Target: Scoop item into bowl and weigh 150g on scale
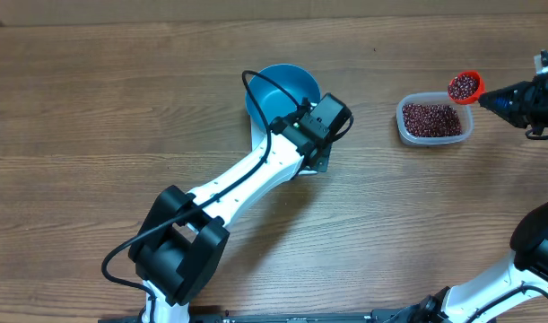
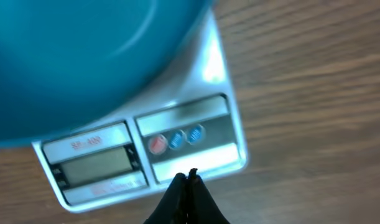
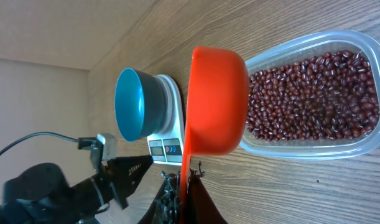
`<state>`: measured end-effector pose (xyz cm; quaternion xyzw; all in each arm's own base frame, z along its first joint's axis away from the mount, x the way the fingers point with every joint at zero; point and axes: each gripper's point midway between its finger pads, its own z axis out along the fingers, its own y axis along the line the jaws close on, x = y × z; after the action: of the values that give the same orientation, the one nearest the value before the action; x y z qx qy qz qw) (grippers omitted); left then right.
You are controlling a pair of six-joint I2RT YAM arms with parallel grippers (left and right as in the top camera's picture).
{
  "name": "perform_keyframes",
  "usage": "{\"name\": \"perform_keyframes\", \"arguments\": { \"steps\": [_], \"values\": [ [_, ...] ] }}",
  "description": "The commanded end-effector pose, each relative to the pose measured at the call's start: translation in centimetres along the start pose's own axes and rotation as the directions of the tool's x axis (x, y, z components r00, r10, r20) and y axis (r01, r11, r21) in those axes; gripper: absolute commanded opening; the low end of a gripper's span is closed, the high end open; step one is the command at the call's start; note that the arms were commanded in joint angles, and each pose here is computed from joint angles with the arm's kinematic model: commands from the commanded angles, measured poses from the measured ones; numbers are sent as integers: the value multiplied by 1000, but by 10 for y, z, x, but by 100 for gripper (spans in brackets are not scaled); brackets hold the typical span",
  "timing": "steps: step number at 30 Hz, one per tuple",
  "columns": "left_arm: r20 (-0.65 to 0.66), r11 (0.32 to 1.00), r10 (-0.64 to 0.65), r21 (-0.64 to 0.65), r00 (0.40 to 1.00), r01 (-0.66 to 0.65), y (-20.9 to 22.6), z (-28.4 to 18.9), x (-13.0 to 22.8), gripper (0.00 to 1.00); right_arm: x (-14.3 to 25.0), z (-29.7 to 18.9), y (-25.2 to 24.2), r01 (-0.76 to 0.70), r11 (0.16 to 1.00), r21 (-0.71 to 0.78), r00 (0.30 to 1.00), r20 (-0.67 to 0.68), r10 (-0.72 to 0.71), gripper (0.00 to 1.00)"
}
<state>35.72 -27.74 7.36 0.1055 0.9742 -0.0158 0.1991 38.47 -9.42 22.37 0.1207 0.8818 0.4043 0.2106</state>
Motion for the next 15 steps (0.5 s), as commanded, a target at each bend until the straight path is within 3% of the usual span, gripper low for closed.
{"name": "perform_keyframes", "arguments": {
  "steps": [1, 15],
  "values": [
    [52, 993, 84, -85, 995, -79, 20, 5, -4, 4, 0, -4, 7, 26, 1000, -4, 1000, 12, -26, 4],
    [109, 992, 112, -66, 988, -105, 23, 34, -2, 4, 1, -4, 4, 25, 1000, 12, 1000, 6, -25, 4]
  ]
}}
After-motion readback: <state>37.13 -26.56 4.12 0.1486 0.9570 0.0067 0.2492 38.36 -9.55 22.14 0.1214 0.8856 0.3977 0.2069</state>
